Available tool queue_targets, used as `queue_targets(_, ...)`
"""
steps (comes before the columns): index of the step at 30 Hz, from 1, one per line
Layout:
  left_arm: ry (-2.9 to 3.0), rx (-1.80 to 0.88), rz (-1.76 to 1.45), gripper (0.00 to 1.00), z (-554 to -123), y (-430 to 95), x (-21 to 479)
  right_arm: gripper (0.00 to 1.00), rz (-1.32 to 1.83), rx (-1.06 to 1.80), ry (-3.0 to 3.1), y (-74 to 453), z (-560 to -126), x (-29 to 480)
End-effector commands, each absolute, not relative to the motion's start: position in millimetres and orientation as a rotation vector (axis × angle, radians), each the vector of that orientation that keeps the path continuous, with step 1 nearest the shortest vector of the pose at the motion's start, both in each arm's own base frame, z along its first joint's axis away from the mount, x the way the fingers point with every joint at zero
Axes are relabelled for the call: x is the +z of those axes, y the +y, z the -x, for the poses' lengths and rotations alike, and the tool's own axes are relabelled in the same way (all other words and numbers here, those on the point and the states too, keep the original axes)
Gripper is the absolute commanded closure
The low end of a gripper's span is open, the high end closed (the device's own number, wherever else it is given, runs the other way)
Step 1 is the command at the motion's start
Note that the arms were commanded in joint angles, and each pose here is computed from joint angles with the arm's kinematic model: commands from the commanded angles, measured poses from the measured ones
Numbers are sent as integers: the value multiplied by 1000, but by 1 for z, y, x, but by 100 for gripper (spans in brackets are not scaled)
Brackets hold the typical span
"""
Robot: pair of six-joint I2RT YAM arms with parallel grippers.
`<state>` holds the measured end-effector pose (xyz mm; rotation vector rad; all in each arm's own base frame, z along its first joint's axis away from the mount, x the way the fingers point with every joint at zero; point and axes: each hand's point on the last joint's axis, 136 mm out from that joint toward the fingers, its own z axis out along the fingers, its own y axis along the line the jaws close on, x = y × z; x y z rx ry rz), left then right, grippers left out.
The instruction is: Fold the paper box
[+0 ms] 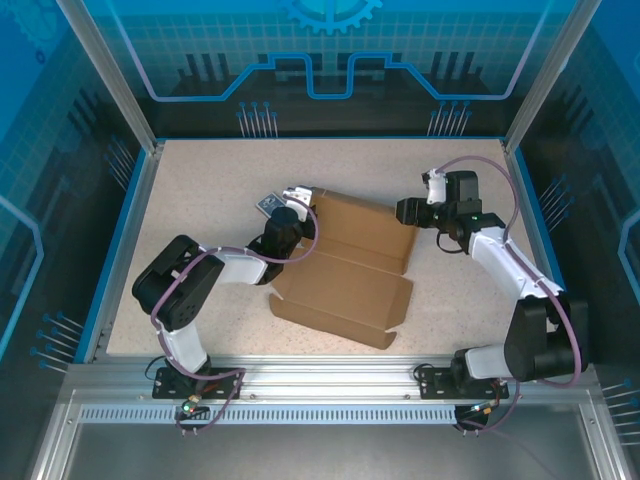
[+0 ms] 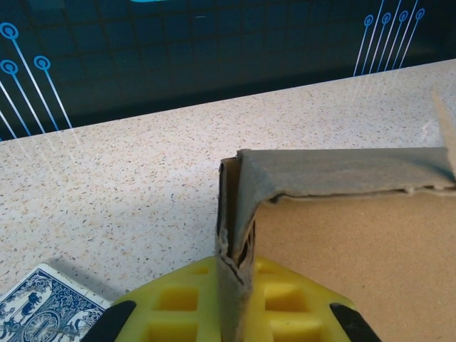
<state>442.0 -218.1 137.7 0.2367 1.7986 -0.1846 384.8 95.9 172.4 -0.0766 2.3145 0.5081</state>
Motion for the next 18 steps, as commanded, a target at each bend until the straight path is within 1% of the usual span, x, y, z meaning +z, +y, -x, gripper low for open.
queue_targets(1, 1743, -173, -208, 99, -444, -213, 157, 33, 115, 477, 2269, 98, -386, 204)
queue_targets(6, 1733, -171, -205, 100, -443, -212, 162, 30, 146, 434, 2230, 98, -388, 227)
queue_targets(11, 1724, -183, -196, 100, -445, -214, 166, 30, 178, 375, 2207, 99, -387, 238)
queue_targets(18, 1730, -199, -197, 100, -448, -218, 162, 29, 88, 311, 2298, 82, -388, 212)
